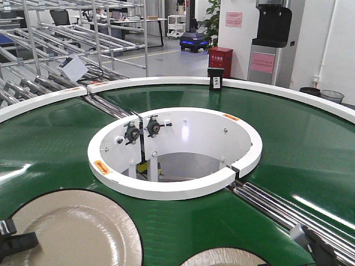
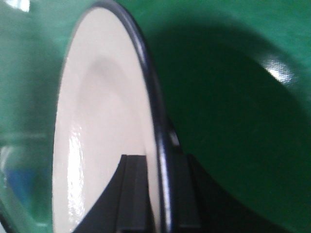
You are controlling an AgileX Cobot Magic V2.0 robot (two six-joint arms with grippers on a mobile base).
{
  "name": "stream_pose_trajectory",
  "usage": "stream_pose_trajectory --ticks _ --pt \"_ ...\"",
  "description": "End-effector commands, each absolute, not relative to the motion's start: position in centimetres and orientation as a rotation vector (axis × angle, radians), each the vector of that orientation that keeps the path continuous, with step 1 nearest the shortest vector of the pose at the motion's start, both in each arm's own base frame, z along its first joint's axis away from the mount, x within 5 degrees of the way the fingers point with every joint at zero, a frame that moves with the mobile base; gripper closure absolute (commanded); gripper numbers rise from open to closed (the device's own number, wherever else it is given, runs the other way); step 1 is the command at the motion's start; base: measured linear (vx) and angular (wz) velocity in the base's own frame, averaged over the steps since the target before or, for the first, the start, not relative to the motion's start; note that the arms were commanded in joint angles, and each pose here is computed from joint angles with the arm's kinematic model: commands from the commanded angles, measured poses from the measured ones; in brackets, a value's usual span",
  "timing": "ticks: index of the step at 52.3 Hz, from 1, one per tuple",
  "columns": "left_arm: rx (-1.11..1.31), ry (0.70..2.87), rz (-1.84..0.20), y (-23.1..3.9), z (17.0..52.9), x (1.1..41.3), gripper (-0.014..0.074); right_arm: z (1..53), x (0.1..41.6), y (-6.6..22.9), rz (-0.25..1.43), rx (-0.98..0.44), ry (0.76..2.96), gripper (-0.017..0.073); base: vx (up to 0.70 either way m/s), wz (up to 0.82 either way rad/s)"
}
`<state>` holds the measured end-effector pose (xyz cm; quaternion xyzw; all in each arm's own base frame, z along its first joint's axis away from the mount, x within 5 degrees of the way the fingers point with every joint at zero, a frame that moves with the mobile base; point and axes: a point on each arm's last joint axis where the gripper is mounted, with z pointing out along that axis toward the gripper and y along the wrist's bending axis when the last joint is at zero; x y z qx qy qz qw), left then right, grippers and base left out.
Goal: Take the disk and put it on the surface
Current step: 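Close both grippers on the plate rim and lift it off the conveyor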
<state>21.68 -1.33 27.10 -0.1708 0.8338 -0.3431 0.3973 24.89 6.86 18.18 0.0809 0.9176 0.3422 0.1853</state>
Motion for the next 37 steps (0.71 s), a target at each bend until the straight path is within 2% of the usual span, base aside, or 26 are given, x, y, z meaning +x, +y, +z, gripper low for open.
stream_pose_trajectory --ticks 1,21,28,37 --pt "-0.5 1.998 -0.938 -1.3 29.1 21.9 0.0599 22.0 24.4 7.3 1.083 0.269 2.473 0.0567 0.0 0.0" --pt "-0.495 2.012 -1.005 -1.8 29.1 21.7 0.0595 35.7 24.0 7.3 1.083 0.182 2.243 0.0567 0.0 0.0" --pt "-0.454 2.01 -1.138 -3.4 29.5 21.5 0.0595 39.2 25.1 7.7 1.165 0.169 2.142 0.0567 0.0 0.0" --pt "-0.501 1.935 -1.305 -5.9 30.3 21.5 0.0595 41.1 26.5 8.4 1.292 0.144 2.103 0.0567 0.0 0.0"
